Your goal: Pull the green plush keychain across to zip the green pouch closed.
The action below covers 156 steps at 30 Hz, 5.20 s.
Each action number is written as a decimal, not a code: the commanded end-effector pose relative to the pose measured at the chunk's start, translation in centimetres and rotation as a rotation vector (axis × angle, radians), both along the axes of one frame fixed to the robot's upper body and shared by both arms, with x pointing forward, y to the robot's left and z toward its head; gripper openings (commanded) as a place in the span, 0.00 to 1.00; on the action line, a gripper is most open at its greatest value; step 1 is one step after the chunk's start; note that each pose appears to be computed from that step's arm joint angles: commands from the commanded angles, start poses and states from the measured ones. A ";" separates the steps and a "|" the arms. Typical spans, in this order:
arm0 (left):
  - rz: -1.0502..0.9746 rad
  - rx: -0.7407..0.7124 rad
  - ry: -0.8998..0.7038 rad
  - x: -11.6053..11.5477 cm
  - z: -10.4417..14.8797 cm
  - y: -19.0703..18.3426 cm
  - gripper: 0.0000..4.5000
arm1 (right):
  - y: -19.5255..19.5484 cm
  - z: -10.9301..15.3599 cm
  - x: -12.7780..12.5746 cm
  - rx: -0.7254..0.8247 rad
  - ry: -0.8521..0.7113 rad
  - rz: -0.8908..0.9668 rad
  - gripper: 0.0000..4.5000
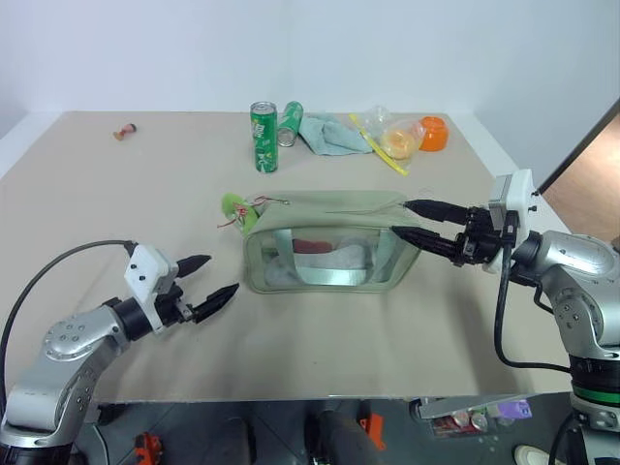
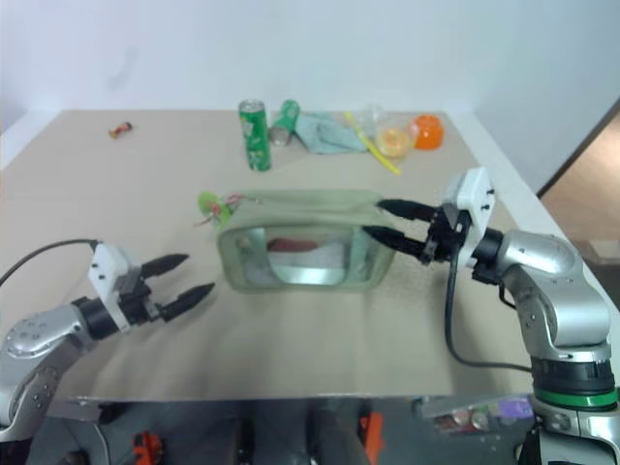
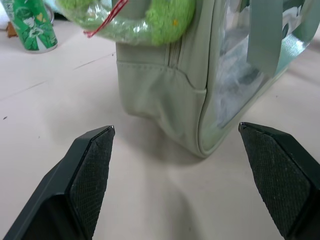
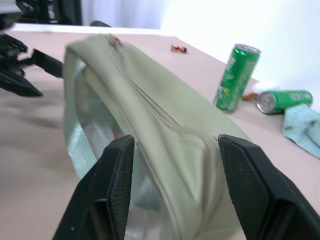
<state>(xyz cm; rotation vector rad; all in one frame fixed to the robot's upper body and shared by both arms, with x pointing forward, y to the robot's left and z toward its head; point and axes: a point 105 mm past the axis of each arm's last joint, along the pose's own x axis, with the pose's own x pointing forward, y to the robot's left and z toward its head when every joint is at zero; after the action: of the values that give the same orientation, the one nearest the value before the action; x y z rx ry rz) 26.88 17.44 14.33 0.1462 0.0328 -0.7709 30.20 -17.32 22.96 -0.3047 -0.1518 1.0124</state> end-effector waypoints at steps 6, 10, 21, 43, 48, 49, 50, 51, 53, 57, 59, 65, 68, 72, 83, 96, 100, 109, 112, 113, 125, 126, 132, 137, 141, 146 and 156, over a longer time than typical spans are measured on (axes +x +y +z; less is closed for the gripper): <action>-0.012 0.025 -0.055 0.0 1.0 -0.2 0.92 | -1.3 -0.5 -0.6 -0.041 -0.012 -0.015 0.01; -0.013 0.029 -0.052 -0.1 0.9 -0.1 0.92 | -1.5 0.1 -0.6 -0.011 0.008 -0.008 0.07; -0.031 0.042 -0.043 0.0 0.6 -0.2 0.92 | -2.4 0.7 -0.6 -0.034 -0.011 -0.068 0.48; 0.142 -0.116 -0.095 1.9 3.5 2.1 0.92 | -1.3 -1.1 -0.5 -0.004 0.045 -0.040 0.01; 0.211 -0.118 -0.150 3.9 4.8 3.5 0.92 | -1.4 -1.0 -0.3 -0.016 0.036 -0.042 0.01; 0.203 -0.106 -0.163 4.2 5.0 3.4 0.92 | -1.4 -1.1 -0.3 -0.022 0.035 -0.041 0.01; 0.190 -0.106 -0.175 4.7 5.4 3.2 0.92 | -1.4 -1.1 -0.3 -0.025 0.032 -0.040 0.01; 0.185 -0.103 -0.188 5.2 5.8 3.1 0.92 | -1.4 -1.0 -0.3 -0.024 0.030 -0.039 0.01; 0.167 -0.103 -0.203 5.8 6.4 2.9 0.92 | -1.3 -1.0 -0.2 -0.023 0.025 -0.038 0.01; 0.068 -0.108 -0.222 7.0 7.5 1.5 0.92 | -1.3 -1.0 -0.2 -0.026 0.013 -0.039 0.01; -0.015 -0.114 -0.194 7.4 7.7 0.2 0.92 | -1.4 -1.1 -0.2 -0.030 0.006 -0.045 0.01; -0.106 -0.109 -0.161 8.5 7.7 -0.5 0.92 | -1.7 -1.1 -0.2 -0.034 -0.009 -0.058 0.01; -0.130 -0.099 -0.149 9.0 7.6 -0.7 0.92 | -2.0 -1.2 -0.3 -0.035 -0.011 -0.063 0.01; -0.189 -0.104 -0.129 9.0 7.6 -1.1 0.72 | -2.2 -1.4 -0.3 -0.037 -0.013 -0.067 0.00; -0.241 -0.116 -0.216 9.0 10.5 -1.2 0.01 | -2.5 -1.7 -0.5 -0.045 -0.011 -0.070 0.00; -0.499 -0.042 -0.293 6.2 15.4 -6.1 0.01 | -2.2 -1.4 -0.3 -0.052 -0.007 -0.068 0.00; -0.561 0.000 -0.285 6.2 15.2 -7.8 0.01 | -2.0 -1.3 -0.2 -0.050 -0.008 -0.066 0.00; -0.618 0.124 -0.206 6.9 13.7 -9.0 0.01 | -1.9 -1.4 -0.1 -0.048 -0.007 -0.068 0.00; -0.625 0.141 -0.220 7.0 13.7 -9.0 0.01 | -1.9 -1.4 -0.1 -0.048 -0.006 -0.070 0.00; -0.632 0.151 -0.230 7.1 13.7 -9.0 0.01 | -1.9 -1.4 -0.1 -0.048 -0.006 -0.070 0.00; -0.658 0.177 -0.220 7.0 14.5 -8.2 0.91 | -1.7 -1.5 -0.1 -0.042 -0.009 -0.064 0.00; -0.657 0.175 -0.216 7.0 14.6 -8.1 0.99 | -1.7 -1.5 -0.1 -0.042 -0.009 -0.063 0.00; -0.622 0.163 -0.207 6.7 15.0 -6.9 0.99 | -1.7 -1.6 -0.1 -0.045 -0.008 -0.056 0.00; -0.514 0.114 -0.182 6.3 14.7 -4.2 0.99 | -1.9 -1.8 -0.1 -0.048 -0.008 -0.055 0.00; -0.434 0.066 -0.154 5.2 13.6 -2.2 0.99 | -2.0 -1.9 -0.1 -0.052 -0.005 -0.054 0.00; -0.396 -0.030 -0.093 2.0 9.9 -2.5 0.99 | -2.0 -1.8 -0.1 -0.056 -0.007 -0.051 0.00; -0.272 -0.073 -0.117 2.4 7.2 -4.4 0.91 | -1.7 -1.6 0.0 -0.062 -0.007 -0.035 0.00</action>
<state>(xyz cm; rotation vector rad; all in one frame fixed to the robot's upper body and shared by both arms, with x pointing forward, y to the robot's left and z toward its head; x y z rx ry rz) 29.13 13.06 20.68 0.0838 -0.0763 -1.0551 30.28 -19.20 20.58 -0.3462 -0.0975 0.9729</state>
